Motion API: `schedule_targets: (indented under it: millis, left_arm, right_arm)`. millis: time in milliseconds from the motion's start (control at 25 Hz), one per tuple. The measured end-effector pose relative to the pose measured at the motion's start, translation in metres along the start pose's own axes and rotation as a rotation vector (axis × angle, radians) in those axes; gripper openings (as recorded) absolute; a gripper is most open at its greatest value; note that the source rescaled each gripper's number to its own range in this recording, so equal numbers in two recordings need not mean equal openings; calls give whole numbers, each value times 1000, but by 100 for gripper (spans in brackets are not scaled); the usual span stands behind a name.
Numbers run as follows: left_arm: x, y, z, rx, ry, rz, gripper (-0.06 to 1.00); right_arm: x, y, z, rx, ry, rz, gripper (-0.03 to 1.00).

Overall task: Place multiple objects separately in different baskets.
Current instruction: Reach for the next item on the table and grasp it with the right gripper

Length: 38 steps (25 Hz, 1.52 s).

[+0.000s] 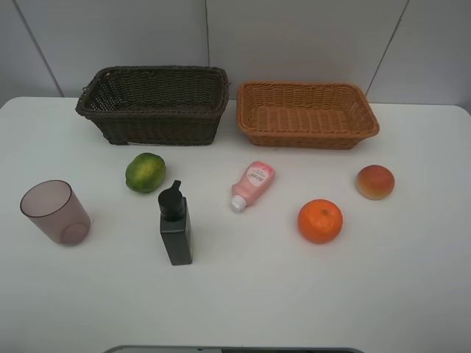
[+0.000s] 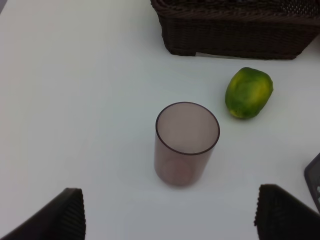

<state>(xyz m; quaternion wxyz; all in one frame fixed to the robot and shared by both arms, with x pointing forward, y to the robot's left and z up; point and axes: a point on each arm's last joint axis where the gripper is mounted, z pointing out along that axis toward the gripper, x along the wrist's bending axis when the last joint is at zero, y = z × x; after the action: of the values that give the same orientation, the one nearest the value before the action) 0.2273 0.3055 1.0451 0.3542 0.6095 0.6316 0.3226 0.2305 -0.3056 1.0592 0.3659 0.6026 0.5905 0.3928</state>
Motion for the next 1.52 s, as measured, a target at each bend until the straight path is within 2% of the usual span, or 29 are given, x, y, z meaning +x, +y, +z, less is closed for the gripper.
schedule_targets:
  millis: [1520]
  left_arm:
    - [0,0,0,0,0,0,83]
  right_arm:
    - [0,0,0,0,0,0,68]
